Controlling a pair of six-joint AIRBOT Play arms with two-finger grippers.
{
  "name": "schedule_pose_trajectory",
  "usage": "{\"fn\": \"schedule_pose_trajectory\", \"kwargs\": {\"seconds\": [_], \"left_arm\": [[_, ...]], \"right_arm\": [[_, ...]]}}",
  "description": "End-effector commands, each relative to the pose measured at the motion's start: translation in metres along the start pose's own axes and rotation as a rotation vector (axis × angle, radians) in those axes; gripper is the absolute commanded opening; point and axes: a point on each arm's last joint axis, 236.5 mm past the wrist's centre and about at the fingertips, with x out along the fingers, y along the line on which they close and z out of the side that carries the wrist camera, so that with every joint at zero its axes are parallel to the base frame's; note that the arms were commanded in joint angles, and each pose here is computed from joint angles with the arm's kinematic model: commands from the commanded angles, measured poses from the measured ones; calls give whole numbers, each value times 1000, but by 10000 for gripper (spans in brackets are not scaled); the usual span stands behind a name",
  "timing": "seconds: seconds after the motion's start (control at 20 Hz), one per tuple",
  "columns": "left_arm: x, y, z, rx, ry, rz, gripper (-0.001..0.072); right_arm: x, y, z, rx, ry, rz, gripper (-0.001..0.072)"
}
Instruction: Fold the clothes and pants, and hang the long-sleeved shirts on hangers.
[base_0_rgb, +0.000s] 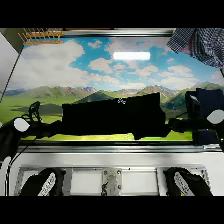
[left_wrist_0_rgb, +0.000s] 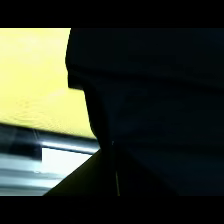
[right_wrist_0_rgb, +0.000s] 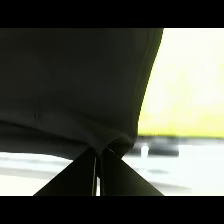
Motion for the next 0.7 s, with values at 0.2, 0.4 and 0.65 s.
{"fn": "schedule_pose_trajectory", "kwargs": {"seconds": [0.2,0.4,0.65], "left_arm": [[21,-11,74,-3,40,14,7],[39,-19,104,-1,72,9,7],[60,-40,143,23,53,-14,123]], "right_arm": [[21,16,85,-47,-75,23,13],[44,27,121,-78,-97,23,14],[55,49,178,-6,-278,104,70]]}}
